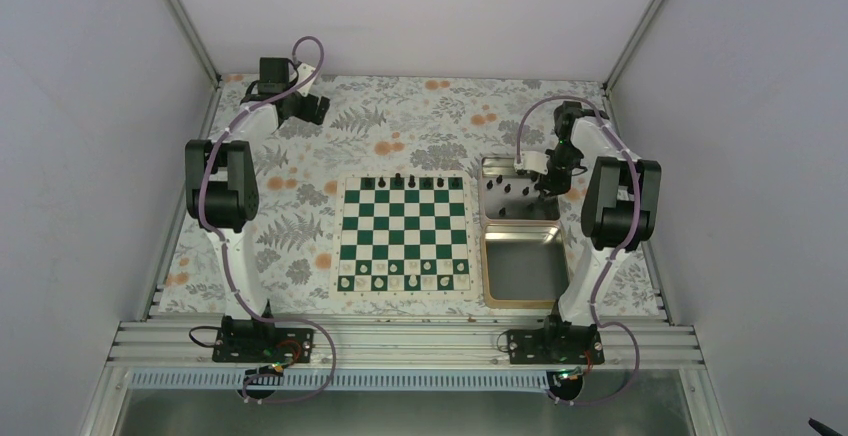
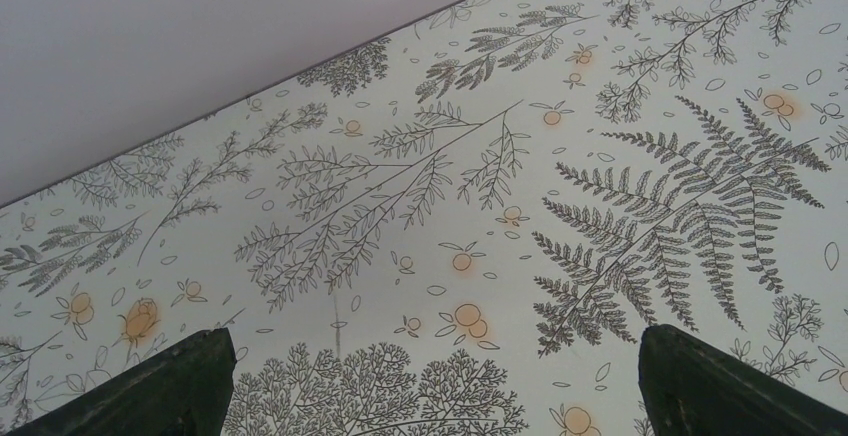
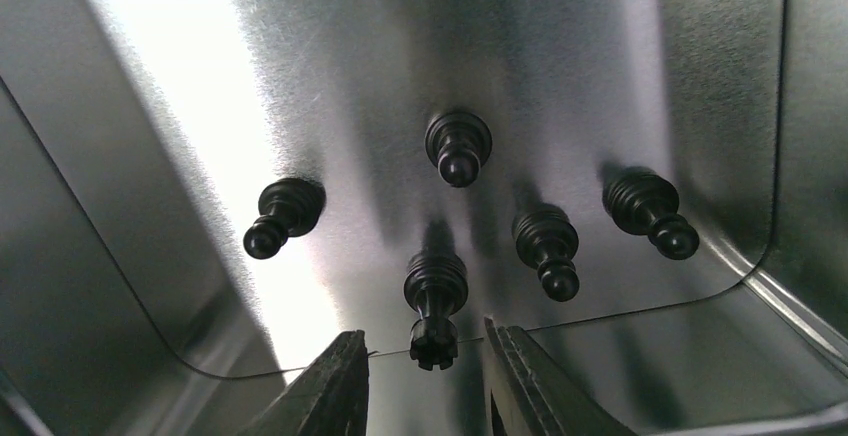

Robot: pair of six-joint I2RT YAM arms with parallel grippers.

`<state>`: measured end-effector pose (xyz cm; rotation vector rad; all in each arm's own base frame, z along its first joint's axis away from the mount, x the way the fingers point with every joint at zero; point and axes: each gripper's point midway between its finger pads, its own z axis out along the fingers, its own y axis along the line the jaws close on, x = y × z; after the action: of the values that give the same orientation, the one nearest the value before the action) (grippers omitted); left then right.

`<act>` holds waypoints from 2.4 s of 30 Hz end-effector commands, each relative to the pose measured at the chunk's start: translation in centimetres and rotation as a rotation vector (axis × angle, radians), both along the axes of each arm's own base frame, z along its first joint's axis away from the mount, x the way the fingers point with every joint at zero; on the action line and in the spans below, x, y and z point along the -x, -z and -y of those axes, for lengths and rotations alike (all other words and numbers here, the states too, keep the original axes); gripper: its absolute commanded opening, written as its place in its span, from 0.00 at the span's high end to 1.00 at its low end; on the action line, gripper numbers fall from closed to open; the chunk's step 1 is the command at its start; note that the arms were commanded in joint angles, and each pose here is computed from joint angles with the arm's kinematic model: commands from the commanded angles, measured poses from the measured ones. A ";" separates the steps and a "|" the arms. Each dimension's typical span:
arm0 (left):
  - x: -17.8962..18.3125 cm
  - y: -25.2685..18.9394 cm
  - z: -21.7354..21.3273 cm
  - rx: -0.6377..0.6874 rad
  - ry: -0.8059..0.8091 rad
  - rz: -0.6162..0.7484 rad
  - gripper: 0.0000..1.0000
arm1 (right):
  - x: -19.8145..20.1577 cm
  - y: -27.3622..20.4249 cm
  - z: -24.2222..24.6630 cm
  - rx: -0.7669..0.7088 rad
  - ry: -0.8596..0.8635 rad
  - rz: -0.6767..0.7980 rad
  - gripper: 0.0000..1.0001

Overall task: Set up the chess pieces on the board
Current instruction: Pick up the chess piece from the storage box, then place the chess piece on the chessboard.

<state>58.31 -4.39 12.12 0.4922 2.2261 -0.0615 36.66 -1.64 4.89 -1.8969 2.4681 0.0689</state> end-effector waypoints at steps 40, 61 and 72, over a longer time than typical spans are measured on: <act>1.3 -4.0 -0.4 -0.003 0.011 0.093 0.00 | -1.1 -2.1 -2.2 0.021 0.007 0.015 0.92; 5.2 -10.3 -3.2 0.028 0.003 0.221 0.00 | -4.6 -7.8 -24.3 -0.043 -0.403 0.197 0.91; 7.8 -10.3 -5.9 0.046 -0.026 0.220 0.00 | -2.5 -5.4 -35.1 -0.083 -0.648 0.231 0.91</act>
<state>51.34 1.35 21.02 0.4105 2.0564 -0.0319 40.15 30.71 9.84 -2.3744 1.7128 -0.0429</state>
